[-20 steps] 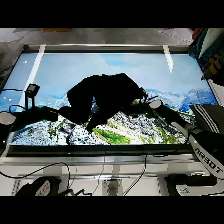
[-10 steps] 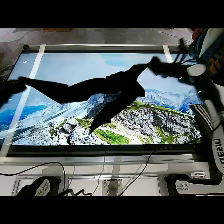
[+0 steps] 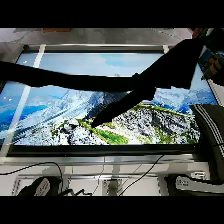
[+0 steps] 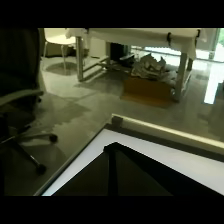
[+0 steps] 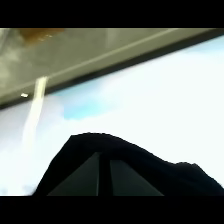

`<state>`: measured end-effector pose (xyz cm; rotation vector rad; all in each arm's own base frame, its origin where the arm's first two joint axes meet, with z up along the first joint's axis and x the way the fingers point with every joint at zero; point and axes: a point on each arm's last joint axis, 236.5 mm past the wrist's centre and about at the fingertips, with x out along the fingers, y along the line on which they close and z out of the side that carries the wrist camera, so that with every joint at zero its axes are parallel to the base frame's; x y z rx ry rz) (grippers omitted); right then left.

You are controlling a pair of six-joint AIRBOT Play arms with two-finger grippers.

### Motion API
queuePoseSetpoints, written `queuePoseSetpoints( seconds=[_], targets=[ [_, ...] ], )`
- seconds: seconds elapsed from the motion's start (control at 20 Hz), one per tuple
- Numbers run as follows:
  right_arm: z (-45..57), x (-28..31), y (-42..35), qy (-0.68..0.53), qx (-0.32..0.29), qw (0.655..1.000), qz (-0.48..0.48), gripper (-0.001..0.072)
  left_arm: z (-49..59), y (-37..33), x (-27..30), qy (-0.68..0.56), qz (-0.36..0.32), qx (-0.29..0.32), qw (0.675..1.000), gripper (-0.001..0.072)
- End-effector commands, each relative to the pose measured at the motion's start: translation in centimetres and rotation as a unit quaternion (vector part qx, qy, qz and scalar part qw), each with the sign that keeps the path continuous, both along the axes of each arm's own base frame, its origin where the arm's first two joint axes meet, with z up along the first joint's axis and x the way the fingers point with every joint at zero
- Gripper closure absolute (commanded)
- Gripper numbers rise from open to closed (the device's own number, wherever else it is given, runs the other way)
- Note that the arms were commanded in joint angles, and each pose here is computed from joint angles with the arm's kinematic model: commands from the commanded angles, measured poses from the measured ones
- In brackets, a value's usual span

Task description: Fold the clothes and pants, and hang the long-sleeved shirts on hangers.

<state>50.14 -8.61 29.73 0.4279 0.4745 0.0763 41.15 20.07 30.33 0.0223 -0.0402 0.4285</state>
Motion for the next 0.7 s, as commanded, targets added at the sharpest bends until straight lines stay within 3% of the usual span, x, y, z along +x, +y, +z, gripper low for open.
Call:
queuePoseSetpoints(
  seconds=[0.0, 0.15, 0.35, 0.65],
  targets=[
    [-4.2, -5.6, -4.4, 0.135, -0.059, 0.989, -0.024, 0.0692, -3.9, 0.4, -0.3, 0.082, -0.026, -0.014, 0.996, 0.0697],
    [-9.9, -10.7, -5.8, 0.282, -0.090, 0.955, -0.014, 0.0693, -13.3, 0.0, -1.5, 0.261, -0.080, -0.039, 0.961, 0.0696],
    [-13.9, -15.0, -4.0, 0.371, -0.056, 0.927, 0.009, 0.0693, -23.1, 2.3, -7.3, 0.488, -0.085, -0.010, 0.869, 0.0697],
    [-18.2, -23.4, -0.6, 0.466, -0.034, 0.883, 0.039, 0.0693, -24.6, 3.3, -9.0, 0.549, -0.102, 0.055, 0.828, 0.0696]
  ],
)
